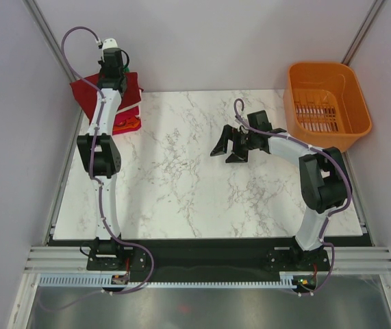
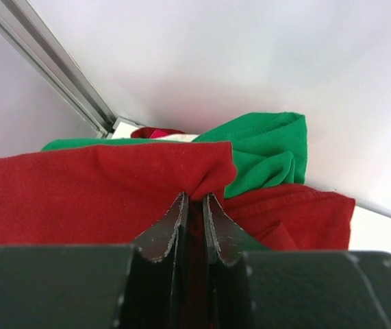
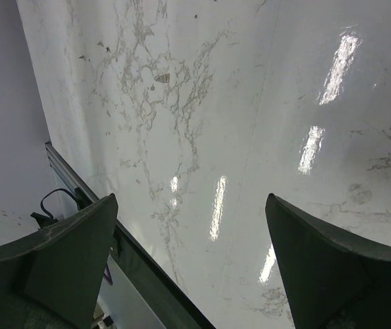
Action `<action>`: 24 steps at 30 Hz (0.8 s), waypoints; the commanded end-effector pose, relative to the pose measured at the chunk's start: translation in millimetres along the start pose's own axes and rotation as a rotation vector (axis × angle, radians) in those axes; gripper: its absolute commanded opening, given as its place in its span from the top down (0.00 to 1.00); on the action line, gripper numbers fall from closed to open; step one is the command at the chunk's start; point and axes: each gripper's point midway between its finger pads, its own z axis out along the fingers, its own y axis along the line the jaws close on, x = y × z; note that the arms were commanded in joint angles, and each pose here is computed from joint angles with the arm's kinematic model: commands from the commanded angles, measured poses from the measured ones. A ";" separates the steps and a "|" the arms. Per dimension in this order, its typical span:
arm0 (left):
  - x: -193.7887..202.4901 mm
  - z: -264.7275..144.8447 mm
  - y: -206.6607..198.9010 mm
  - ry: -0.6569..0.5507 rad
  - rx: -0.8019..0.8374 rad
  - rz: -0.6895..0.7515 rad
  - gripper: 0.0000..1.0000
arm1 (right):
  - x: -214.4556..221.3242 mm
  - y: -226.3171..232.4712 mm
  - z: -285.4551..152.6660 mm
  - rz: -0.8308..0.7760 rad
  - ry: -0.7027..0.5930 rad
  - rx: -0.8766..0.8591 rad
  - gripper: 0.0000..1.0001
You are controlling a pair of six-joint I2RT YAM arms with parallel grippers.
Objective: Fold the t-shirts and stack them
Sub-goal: Neatly place the folded tshirt to the corner
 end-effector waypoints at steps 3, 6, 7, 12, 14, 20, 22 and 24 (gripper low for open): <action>-88.8 -40.9 3.5 -0.173 0.053 -0.034 0.84 | -12.5 11.2 -0.8 -0.050 -0.030 -0.014 0.02; -90.7 -44.2 -3.9 -0.176 0.090 -0.014 0.85 | -11.8 13.2 -1.0 -0.053 -0.029 -0.017 0.02; -89.6 -44.7 -5.8 -0.174 0.094 -0.006 0.85 | -12.5 13.0 -1.2 -0.052 -0.031 -0.018 0.02; -88.0 -51.9 -23.9 -0.179 0.122 0.057 0.86 | -12.1 15.3 -1.6 -0.056 -0.030 -0.021 0.02; -90.3 -54.2 -27.0 -0.186 0.130 0.063 0.86 | -11.6 15.6 -1.9 -0.056 -0.029 -0.023 0.02; -92.4 -58.7 -41.5 -0.204 0.169 0.105 0.84 | -11.3 17.1 -2.4 -0.058 -0.029 -0.026 0.02; -89.0 -57.7 -45.4 -0.202 0.172 0.123 0.82 | -12.1 16.9 -2.7 -0.058 -0.032 -0.026 0.02; -80.5 -55.3 -51.1 -0.187 0.192 0.146 0.71 | -11.8 16.8 -2.7 -0.056 -0.030 -0.025 0.02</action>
